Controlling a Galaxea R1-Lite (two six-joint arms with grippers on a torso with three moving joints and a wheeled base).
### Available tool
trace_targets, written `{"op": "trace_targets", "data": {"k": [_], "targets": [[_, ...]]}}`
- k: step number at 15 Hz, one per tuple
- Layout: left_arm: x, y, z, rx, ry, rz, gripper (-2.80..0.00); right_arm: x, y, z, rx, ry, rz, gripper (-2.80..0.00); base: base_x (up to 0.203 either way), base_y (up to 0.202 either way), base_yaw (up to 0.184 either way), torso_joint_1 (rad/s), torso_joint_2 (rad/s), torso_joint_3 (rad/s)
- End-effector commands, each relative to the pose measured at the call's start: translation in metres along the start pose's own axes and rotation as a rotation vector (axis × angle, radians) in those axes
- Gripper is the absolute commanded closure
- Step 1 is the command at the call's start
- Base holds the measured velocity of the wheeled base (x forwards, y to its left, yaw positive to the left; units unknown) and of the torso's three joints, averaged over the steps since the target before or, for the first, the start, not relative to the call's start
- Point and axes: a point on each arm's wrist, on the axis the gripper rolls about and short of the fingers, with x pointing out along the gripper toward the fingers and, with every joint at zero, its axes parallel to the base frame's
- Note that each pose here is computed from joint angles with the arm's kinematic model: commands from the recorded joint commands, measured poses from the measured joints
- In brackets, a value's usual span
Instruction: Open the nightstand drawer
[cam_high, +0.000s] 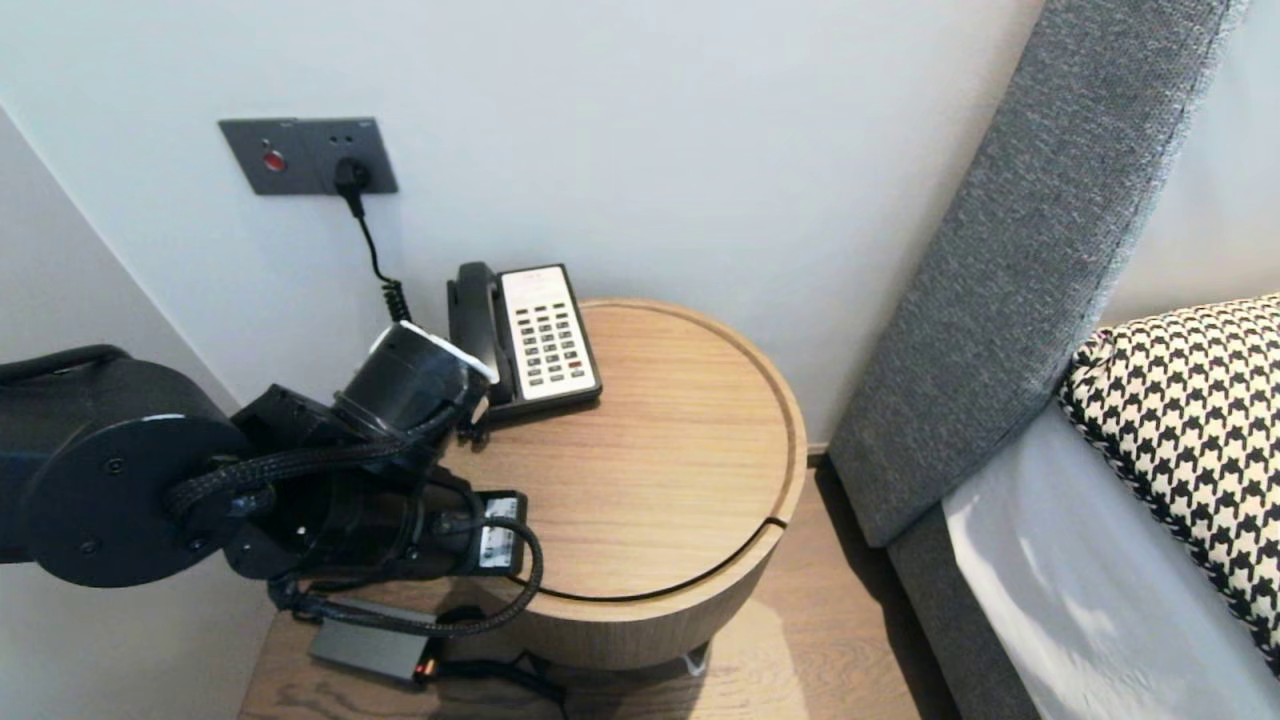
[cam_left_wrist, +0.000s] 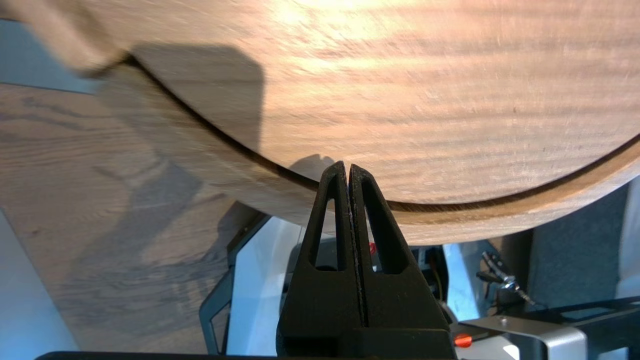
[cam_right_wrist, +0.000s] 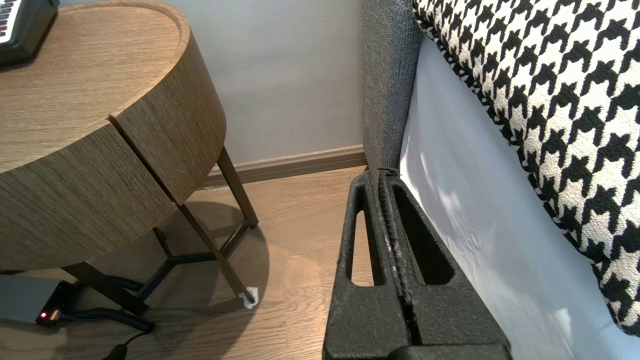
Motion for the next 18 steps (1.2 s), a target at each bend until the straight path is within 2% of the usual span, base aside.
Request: {"op": "trace_targets", "data": {"k": [1, 3, 8, 11, 18], "targets": [[0.01, -0.007, -0.005, 0.017, 0.019, 0.013, 0.0, 0.002, 0.0, -0.007, 0.0, 0.024, 0.0, 0.0, 0.0, 0.0, 0.0, 0.0, 0.0, 0.0], [0.017, -0.008, -0.007, 0.021, 0.006, 0.028, 0.0, 0.002, 0.0, -0.007, 0.0, 0.024, 0.0, 0.0, 0.0, 0.0, 0.0, 0.0, 0.0, 0.0], [0.018, -0.014, -0.019, 0.052, 0.033, 0.023, 0.0, 0.002, 0.0, -0.007, 0.0, 0.024, 0.0, 0.0, 0.0, 0.0, 0.0, 0.0, 0.0, 0.0], [0.01, -0.022, -0.027, 0.077, 0.008, 0.03, 0.0, 0.002, 0.0, -0.007, 0.001, 0.024, 0.0, 0.0, 0.0, 0.0, 0.0, 0.0, 0.0, 0.0], [0.008, -0.021, -0.05, 0.114, 0.043, 0.047, 0.0, 0.002, 0.0, -0.007, -0.001, 0.024, 0.0, 0.0, 0.0, 0.0, 0.0, 0.0, 0.0, 0.0]]}}
